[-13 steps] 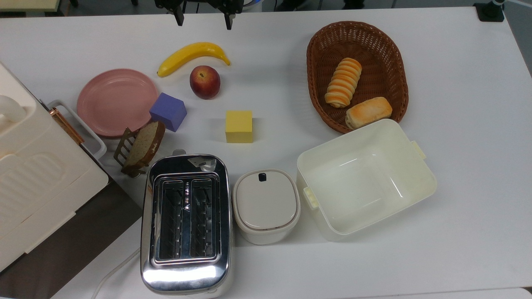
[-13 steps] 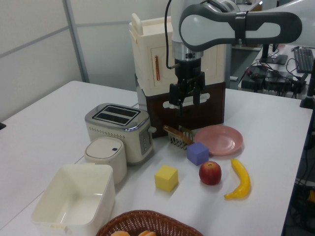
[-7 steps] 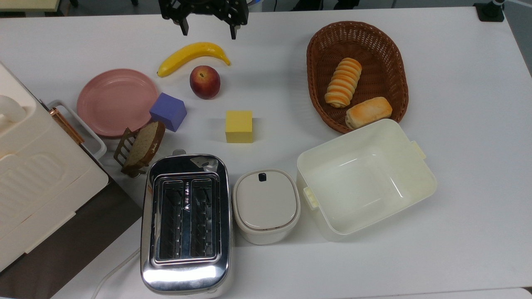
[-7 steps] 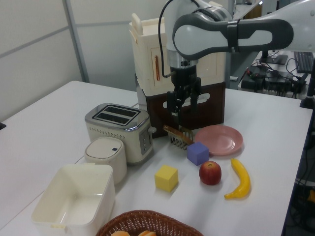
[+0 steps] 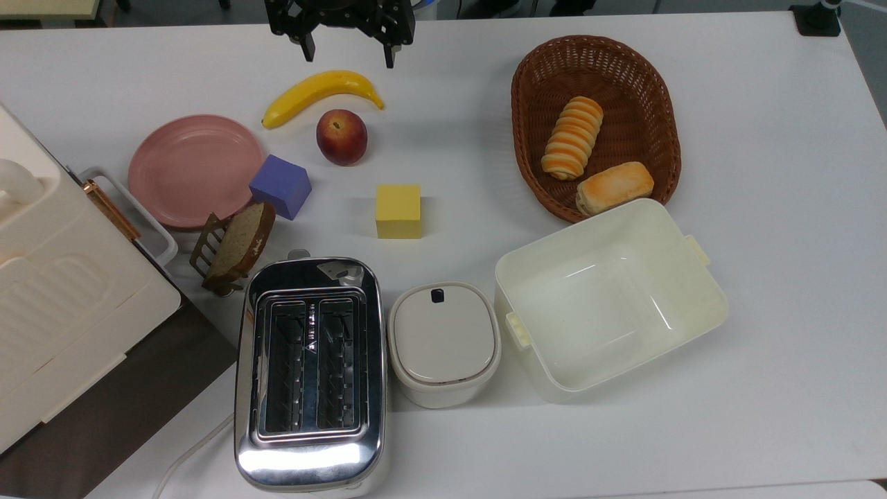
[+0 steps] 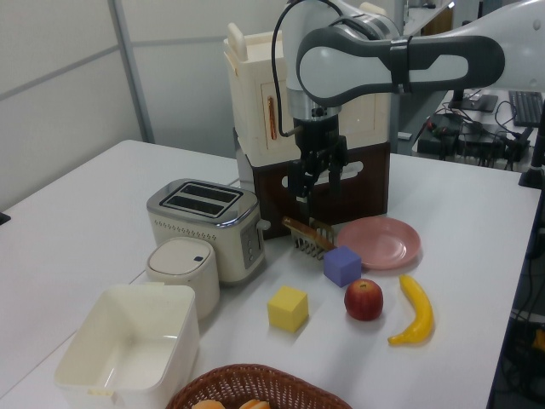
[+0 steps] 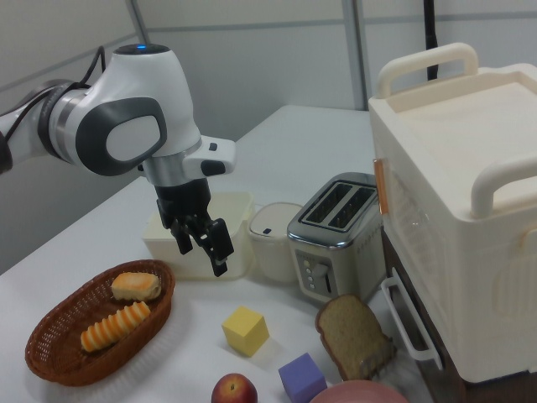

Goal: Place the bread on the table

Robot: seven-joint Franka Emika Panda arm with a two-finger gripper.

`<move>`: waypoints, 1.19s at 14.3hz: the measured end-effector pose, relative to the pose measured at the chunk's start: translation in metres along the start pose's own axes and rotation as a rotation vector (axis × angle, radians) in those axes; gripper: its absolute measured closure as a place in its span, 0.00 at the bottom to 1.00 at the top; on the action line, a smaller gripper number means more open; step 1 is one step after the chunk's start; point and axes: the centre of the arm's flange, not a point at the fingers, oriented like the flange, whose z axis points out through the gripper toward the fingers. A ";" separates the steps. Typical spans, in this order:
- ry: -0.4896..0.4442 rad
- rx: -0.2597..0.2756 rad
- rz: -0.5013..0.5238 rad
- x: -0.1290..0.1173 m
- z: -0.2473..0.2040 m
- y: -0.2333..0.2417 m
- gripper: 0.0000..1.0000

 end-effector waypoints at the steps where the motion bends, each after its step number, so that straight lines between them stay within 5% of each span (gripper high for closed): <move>1: 0.000 0.000 0.001 0.000 0.000 0.000 0.00; 17: -0.025 -0.009 -0.030 0.005 0.018 -0.018 0.00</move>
